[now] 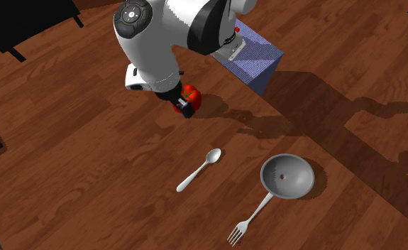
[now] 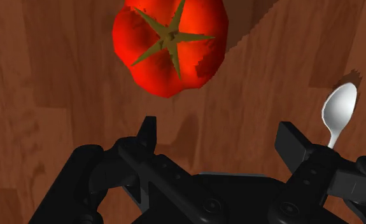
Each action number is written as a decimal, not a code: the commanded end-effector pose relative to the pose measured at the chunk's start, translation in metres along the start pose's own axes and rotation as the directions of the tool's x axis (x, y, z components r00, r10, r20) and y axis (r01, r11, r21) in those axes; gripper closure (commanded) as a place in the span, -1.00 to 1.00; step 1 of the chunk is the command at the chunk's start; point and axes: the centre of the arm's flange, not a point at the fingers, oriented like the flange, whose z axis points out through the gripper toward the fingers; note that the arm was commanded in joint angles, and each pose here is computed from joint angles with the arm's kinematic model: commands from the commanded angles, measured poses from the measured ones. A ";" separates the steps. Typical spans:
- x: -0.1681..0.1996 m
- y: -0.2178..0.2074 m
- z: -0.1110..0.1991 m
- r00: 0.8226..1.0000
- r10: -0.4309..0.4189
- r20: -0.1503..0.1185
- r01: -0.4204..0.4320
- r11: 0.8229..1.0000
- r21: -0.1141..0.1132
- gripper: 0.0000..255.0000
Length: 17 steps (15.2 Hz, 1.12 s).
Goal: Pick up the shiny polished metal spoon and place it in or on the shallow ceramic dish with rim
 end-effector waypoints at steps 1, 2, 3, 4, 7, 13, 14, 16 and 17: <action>0.015 -0.018 0.011 1.000 0.003 0.008 -0.003 1.000 0.013 -1.00; 0.022 -0.027 0.016 1.000 0.005 0.012 -0.005 1.000 0.019 -1.00; 0.029 -0.037 0.021 1.000 0.006 0.015 -0.006 1.000 0.026 -1.00; 0.037 -0.046 0.025 1.000 0.007 0.019 -0.007 0.999 0.032 -1.00; 0.058 -0.075 0.039 0.999 0.010 0.030 -0.012 0.999 0.050 -1.00; 0.102 -0.132 0.065 0.998 0.016 0.052 -0.021 0.996 0.087 -1.00; 0.109 -0.142 0.069 0.998 0.017 0.056 -0.022 0.995 0.093 -1.00; 0.115 -0.150 0.078 0.998 0.018 0.059 -0.023 0.995 0.098 -1.00; 0.115 -0.151 0.083 0.998 0.018 0.059 -0.023 0.995 0.098 -1.00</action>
